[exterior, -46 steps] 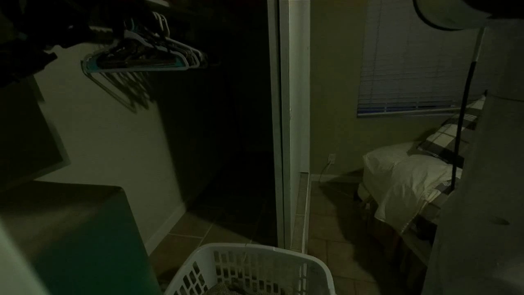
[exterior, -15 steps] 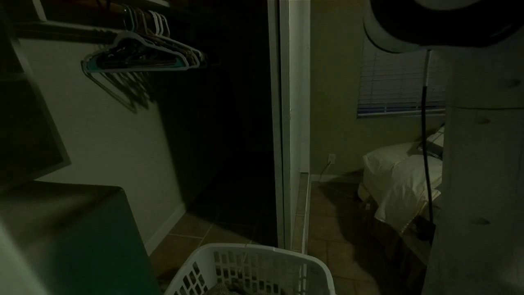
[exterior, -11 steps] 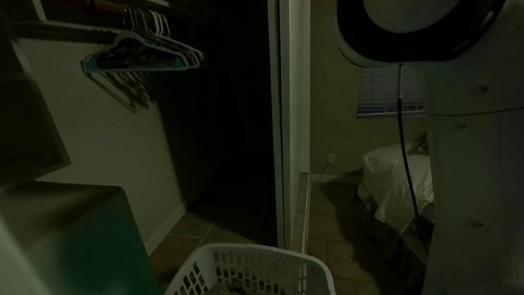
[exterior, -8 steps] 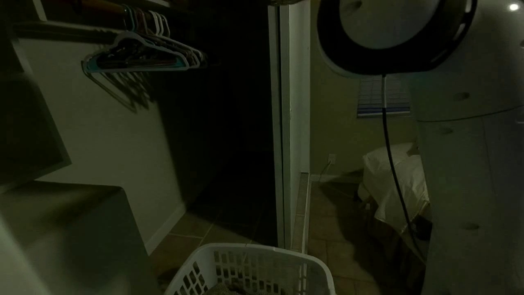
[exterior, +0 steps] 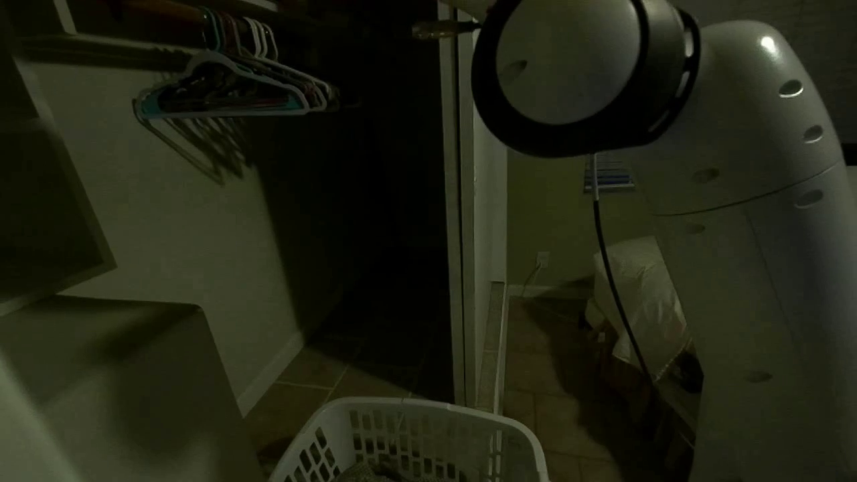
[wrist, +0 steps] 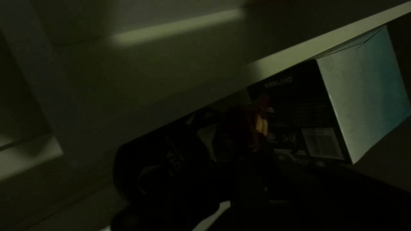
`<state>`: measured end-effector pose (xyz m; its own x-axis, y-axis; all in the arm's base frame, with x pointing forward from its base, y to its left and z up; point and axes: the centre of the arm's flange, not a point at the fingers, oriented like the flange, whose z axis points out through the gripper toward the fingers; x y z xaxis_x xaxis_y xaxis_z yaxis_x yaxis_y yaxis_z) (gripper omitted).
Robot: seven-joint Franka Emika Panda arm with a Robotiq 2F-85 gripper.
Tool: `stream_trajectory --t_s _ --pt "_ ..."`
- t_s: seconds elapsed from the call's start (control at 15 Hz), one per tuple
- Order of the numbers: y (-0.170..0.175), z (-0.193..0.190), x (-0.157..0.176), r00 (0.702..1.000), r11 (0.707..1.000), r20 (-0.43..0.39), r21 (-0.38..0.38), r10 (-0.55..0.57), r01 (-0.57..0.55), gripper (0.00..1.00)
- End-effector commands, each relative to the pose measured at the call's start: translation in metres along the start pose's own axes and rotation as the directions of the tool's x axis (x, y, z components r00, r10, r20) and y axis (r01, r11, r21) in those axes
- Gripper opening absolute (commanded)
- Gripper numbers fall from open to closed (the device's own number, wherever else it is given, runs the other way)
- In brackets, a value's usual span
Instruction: Put the packet on top of the shelves
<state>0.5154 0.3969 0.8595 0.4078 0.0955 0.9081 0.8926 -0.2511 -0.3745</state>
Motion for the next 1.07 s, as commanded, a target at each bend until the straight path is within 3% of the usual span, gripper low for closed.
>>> stream_trajectory --t_s 0.0,0.67,0.73,0.8,0.87,1.0 --pt "0.01 0.023 0.032 1.0 1.0 -0.011 -0.022 0.001 -0.001 0.08" --pt "0.015 0.037 0.03 1.0 1.0 -0.005 -0.026 -0.007 0.007 0.09" --pt "0.015 0.037 0.03 1.0 1.0 -0.006 -0.026 -0.007 0.007 0.13" --pt "0.015 0.037 0.03 1.0 1.0 -0.006 -0.028 -0.008 0.008 0.29" --pt "0.015 0.038 0.03 1.0 0.999 -0.004 -0.034 -0.011 0.011 0.38" --pt "0.016 0.038 0.029 1.0 0.999 -0.002 -0.035 -0.014 0.014 0.48"
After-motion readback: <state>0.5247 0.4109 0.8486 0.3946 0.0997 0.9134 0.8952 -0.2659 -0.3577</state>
